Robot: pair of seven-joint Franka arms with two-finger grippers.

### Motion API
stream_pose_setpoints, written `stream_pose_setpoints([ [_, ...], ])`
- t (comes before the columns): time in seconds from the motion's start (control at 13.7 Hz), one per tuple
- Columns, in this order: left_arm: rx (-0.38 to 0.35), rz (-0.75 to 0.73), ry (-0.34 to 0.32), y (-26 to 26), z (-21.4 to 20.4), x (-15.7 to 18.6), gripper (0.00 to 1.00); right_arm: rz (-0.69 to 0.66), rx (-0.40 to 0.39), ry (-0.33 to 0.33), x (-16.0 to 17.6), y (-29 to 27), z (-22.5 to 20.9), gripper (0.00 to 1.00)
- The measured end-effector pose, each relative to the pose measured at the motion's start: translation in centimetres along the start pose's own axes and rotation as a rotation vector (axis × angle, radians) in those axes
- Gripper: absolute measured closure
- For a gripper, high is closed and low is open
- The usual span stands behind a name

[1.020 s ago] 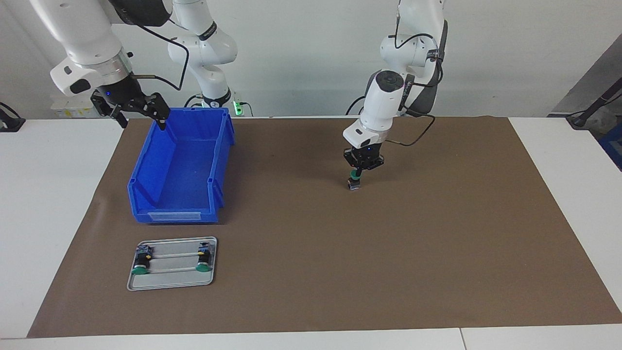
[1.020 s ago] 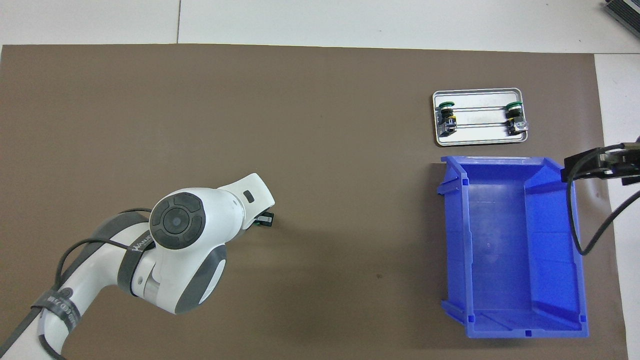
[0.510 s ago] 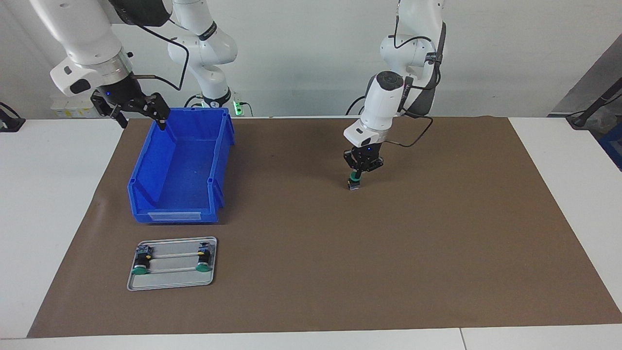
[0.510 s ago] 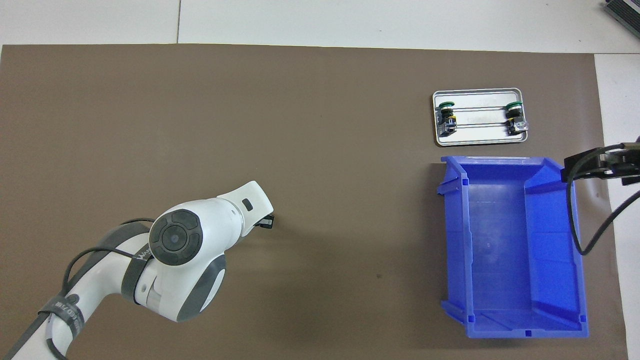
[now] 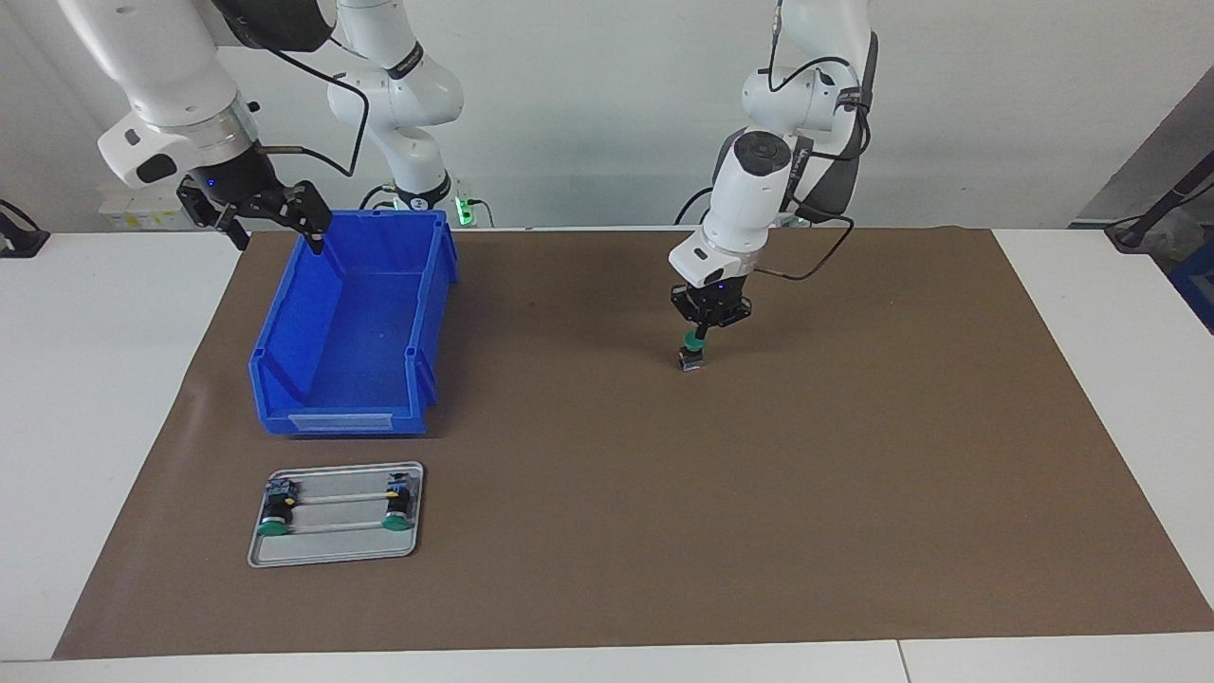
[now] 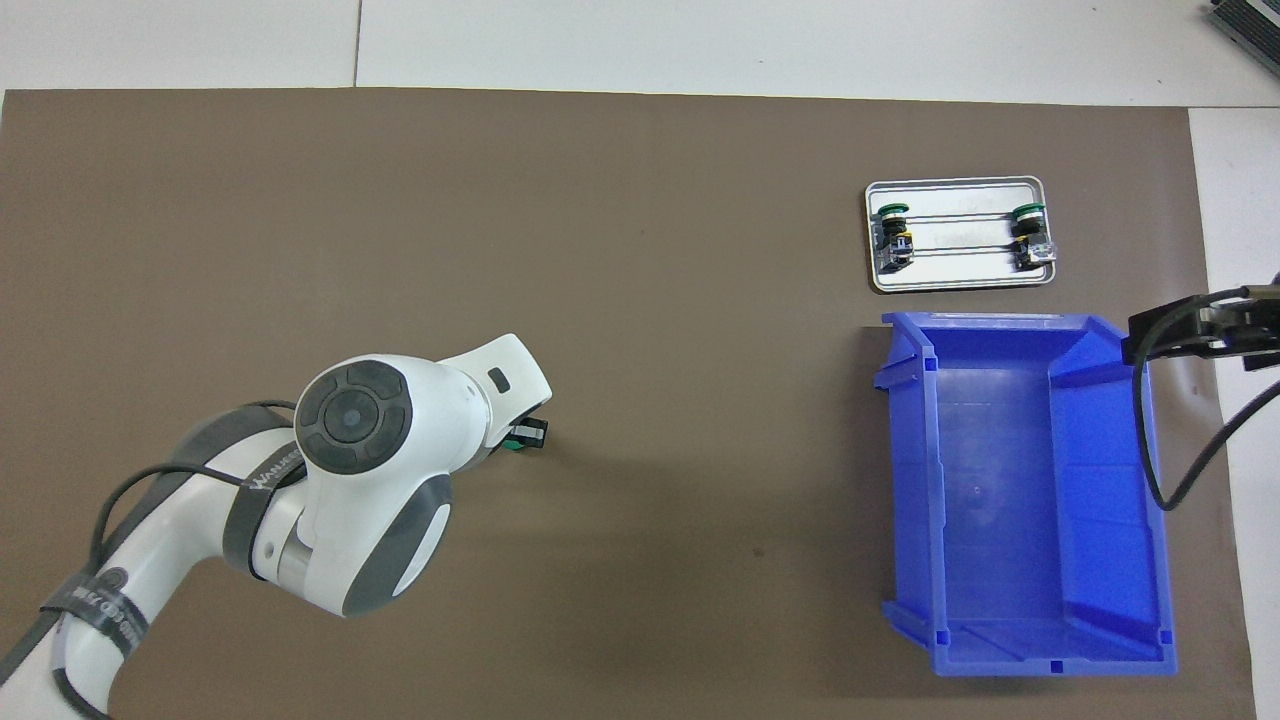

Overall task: Place and press button with both arms
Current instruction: 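Lift the left gripper away while the right gripper starts reaching, then grasp the green button with the right gripper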

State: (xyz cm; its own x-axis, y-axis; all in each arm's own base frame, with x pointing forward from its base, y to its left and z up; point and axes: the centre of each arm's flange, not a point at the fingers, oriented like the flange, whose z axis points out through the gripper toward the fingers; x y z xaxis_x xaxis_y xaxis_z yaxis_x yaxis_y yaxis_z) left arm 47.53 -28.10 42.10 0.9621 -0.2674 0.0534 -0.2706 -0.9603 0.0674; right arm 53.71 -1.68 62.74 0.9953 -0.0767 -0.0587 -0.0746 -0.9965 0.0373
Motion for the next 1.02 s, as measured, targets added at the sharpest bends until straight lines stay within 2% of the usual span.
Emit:
stream_pose_setpoints([
  [0.22,0.006,-0.007,-0.039,-3.9,-4.9,2.4,0.99,0.0,0.0,0.001,0.0,0.0,0.0,0.0],
  [0.51,0.008,-0.036,-0.085,-14.3,-7.9,3.6,0.99,-0.001,0.0,0.004,-0.1,-0.1,-0.2,0.0],
  [0.66,0.016,-0.043,-0.094,-18.3,-9.7,3.6,0.96,-0.017,0.002,0.035,0.2,-0.9,-0.5,0.0],
  [0.73,0.029,-0.045,-0.09,-19.4,-11.2,3.7,0.89,-0.036,0.003,0.071,0.5,-2.0,-0.9,0.0],
  [0.8,0.046,-0.043,-0.088,-19.9,-13.1,3.9,0.89,-0.062,0.005,0.099,0.6,-3.4,-1.2,0.0],
  [0.95,0.051,-0.034,-0.104,-19.5,-16.5,4.2,0.74,-0.107,0.007,0.119,0.4,-6.6,-1.4,0.0],
  [1.02,0.046,-0.029,-0.117,-19.2,-17.8,4.4,0.74,-0.11,0.018,0.123,0.2,-8.4,-1.3,0.0],
])
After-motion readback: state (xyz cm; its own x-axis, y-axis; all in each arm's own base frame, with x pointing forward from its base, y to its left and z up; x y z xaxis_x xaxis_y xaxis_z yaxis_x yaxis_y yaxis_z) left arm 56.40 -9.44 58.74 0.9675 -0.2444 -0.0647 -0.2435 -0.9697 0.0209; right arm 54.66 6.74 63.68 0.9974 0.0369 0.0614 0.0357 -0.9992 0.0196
